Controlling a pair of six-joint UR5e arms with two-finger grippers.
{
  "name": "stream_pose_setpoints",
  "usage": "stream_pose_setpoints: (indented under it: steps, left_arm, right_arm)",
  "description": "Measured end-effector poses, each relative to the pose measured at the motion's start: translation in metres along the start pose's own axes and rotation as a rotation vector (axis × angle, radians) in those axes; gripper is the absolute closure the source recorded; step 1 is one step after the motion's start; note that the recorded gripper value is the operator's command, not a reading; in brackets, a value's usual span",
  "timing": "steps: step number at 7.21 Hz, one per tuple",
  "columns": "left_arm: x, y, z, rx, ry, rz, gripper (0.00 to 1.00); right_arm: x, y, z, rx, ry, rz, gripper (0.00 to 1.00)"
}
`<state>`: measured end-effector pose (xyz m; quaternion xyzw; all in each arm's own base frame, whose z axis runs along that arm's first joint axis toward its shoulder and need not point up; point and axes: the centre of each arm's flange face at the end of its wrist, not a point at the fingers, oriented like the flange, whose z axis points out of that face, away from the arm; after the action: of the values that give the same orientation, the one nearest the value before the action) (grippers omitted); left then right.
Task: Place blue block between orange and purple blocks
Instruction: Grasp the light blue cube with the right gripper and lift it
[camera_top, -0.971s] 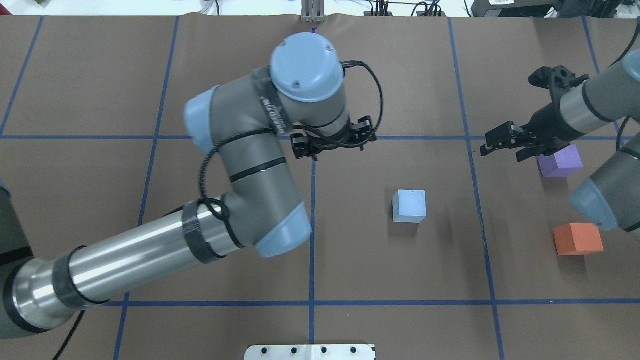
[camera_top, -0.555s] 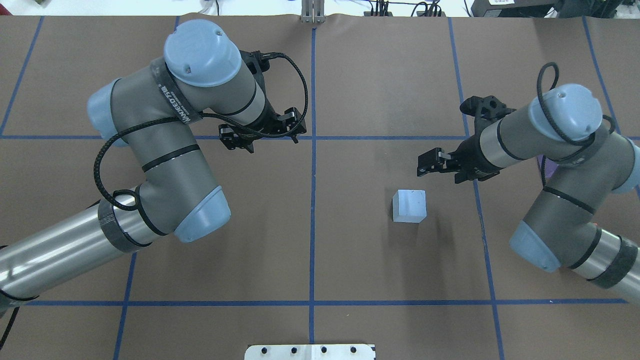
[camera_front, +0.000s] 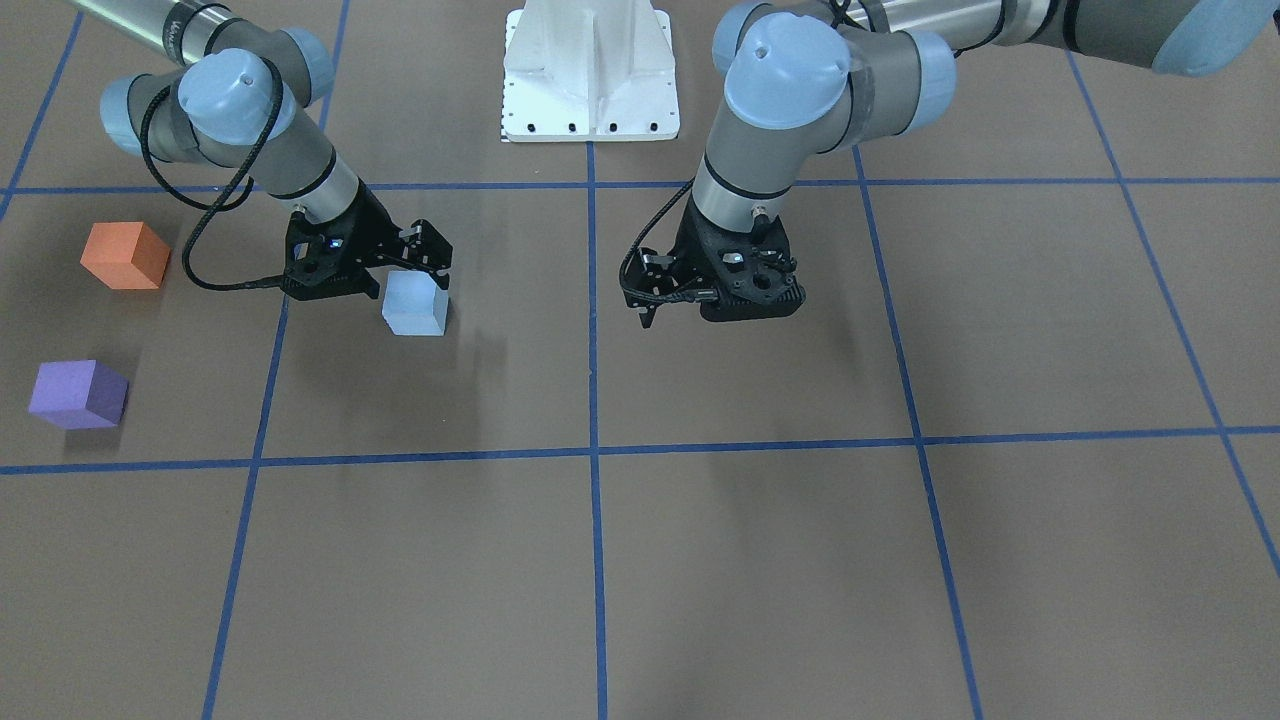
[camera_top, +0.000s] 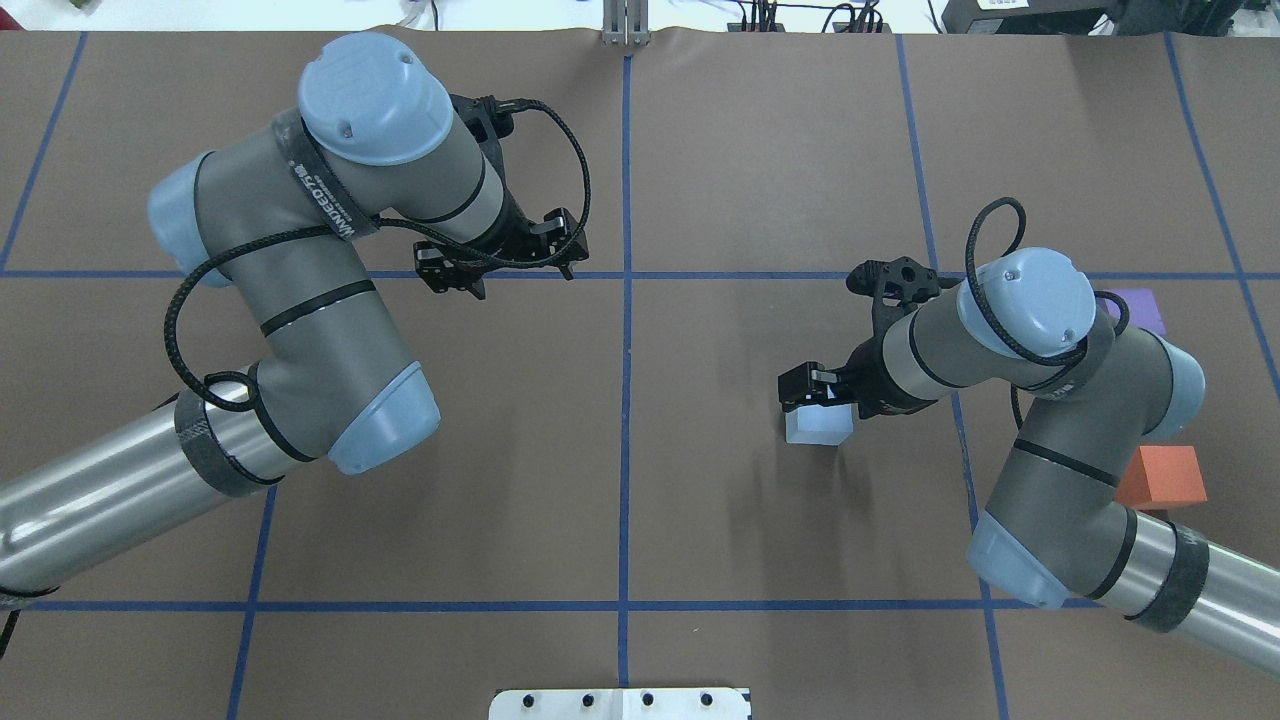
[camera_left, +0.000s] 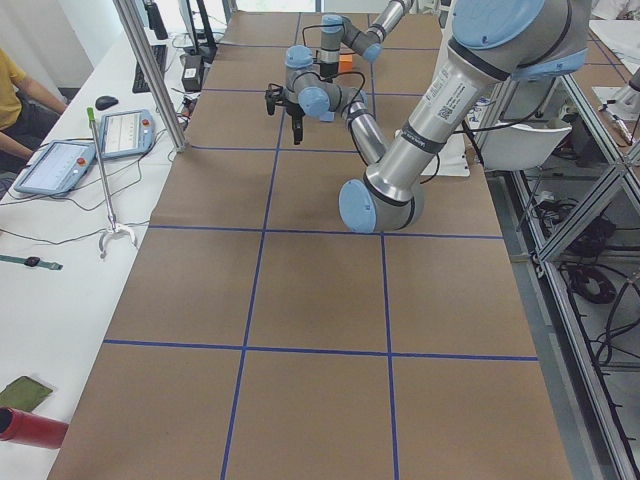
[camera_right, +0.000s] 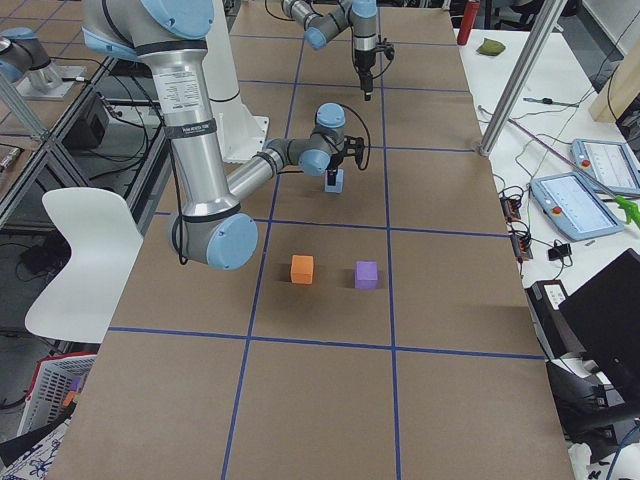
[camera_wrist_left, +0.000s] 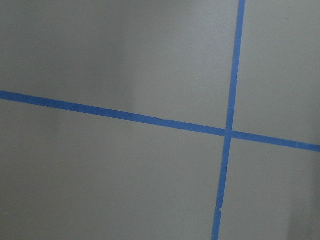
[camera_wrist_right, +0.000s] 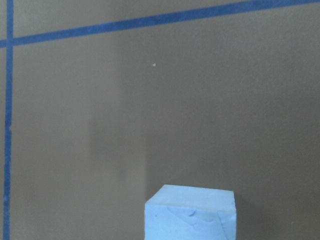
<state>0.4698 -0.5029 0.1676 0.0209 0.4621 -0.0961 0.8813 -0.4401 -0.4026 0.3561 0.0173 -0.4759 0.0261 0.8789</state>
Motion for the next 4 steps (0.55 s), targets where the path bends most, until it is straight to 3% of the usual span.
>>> stream_pose_setpoints:
  steps: [4]
  left_arm:
    - [0.0, 0.0001, -0.0003, 0.0, 0.001, -0.001, 0.0]
  right_arm:
    - [-0.002, -0.0019, 0.0127, -0.003, 0.038, -0.005, 0.07]
